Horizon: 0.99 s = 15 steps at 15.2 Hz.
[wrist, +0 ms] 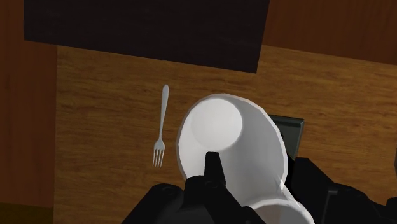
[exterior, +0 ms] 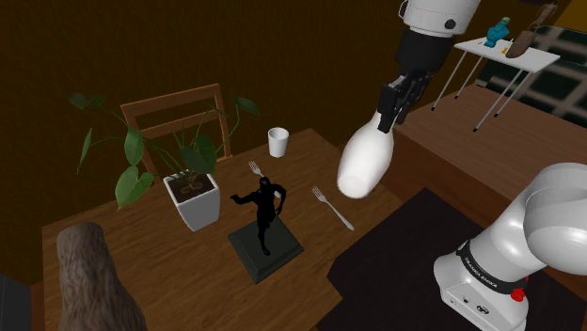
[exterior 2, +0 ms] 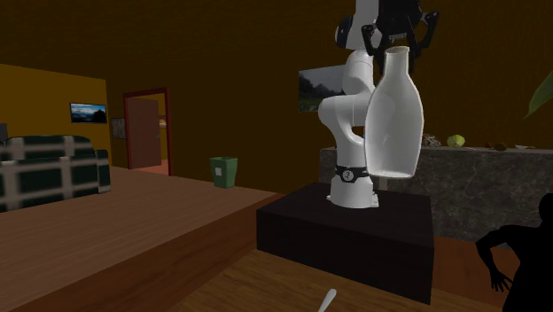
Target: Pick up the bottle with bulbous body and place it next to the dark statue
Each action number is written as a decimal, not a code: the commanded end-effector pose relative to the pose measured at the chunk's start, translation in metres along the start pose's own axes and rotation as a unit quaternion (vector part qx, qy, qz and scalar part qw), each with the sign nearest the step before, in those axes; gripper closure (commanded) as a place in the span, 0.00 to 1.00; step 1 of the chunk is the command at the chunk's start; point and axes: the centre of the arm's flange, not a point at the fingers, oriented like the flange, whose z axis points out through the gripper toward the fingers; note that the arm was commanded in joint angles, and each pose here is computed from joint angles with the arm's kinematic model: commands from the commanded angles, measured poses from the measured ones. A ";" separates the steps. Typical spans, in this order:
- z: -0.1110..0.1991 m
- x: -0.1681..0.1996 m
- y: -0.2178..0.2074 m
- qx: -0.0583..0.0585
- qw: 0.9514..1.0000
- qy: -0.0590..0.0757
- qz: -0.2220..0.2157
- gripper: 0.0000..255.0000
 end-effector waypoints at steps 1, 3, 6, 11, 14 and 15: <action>0.010 0.001 -0.001 0.000 1.000 0.000 0.000 1.00; 0.021 0.001 -0.001 0.000 1.000 0.000 0.000 1.00; 0.037 0.002 0.000 0.000 1.000 0.000 0.000 1.00; 0.063 0.003 0.000 0.000 1.000 0.000 0.000 1.00; 0.079 0.003 0.000 0.000 1.000 0.000 0.000 1.00; 0.084 0.003 0.000 0.000 1.000 0.000 0.000 1.00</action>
